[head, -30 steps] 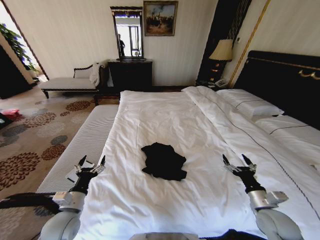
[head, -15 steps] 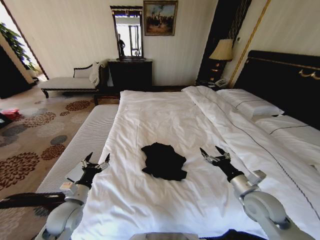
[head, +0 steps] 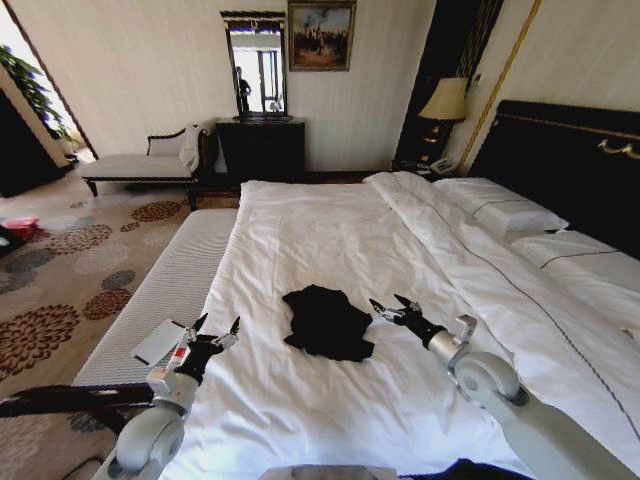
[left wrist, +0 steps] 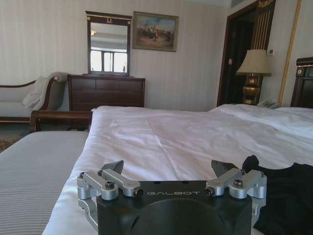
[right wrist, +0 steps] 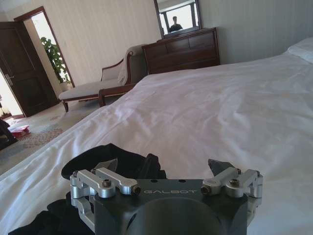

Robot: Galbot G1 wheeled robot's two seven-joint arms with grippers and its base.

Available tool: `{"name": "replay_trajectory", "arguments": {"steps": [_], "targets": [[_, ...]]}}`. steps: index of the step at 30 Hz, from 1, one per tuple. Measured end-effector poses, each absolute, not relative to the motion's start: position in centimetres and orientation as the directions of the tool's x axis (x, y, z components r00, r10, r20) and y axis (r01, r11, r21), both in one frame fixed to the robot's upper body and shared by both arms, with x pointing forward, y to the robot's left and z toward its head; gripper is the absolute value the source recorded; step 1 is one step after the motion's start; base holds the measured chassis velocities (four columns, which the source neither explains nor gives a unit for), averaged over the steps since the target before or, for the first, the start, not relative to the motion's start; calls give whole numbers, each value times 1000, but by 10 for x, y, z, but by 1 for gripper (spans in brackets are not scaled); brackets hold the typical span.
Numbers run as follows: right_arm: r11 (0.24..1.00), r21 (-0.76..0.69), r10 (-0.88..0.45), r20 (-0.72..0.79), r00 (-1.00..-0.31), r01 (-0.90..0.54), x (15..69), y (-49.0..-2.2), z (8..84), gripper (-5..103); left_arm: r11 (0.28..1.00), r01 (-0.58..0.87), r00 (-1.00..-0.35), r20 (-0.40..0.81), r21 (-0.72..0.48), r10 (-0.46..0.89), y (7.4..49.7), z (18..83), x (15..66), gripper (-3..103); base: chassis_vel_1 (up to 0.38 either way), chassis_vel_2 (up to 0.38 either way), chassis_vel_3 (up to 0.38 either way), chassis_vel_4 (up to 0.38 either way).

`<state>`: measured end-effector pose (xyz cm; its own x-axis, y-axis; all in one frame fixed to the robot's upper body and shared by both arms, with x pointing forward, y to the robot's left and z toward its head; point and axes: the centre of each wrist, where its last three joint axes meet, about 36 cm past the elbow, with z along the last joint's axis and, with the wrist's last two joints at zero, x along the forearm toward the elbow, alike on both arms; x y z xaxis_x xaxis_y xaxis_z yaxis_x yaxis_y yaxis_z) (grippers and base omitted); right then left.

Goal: Fold the clothes on the bed.

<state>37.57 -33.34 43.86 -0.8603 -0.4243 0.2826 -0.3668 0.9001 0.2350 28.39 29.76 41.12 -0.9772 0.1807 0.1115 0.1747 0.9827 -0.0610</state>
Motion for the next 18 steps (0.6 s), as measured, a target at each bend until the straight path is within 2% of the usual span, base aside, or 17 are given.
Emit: {"name": "replay_trajectory", "arguments": {"steps": [10,18], "targets": [[881,231,-470,324,-821,-413,427,-304,419,100,984,172,-975,133,-57,178,298,406,280,100,0,0,0,0],[878,237,-476,358,-803,-416,427,-287,400,100,985,163,-976,135,-60,170,297,405,280,100,0,0,0,0]]}}
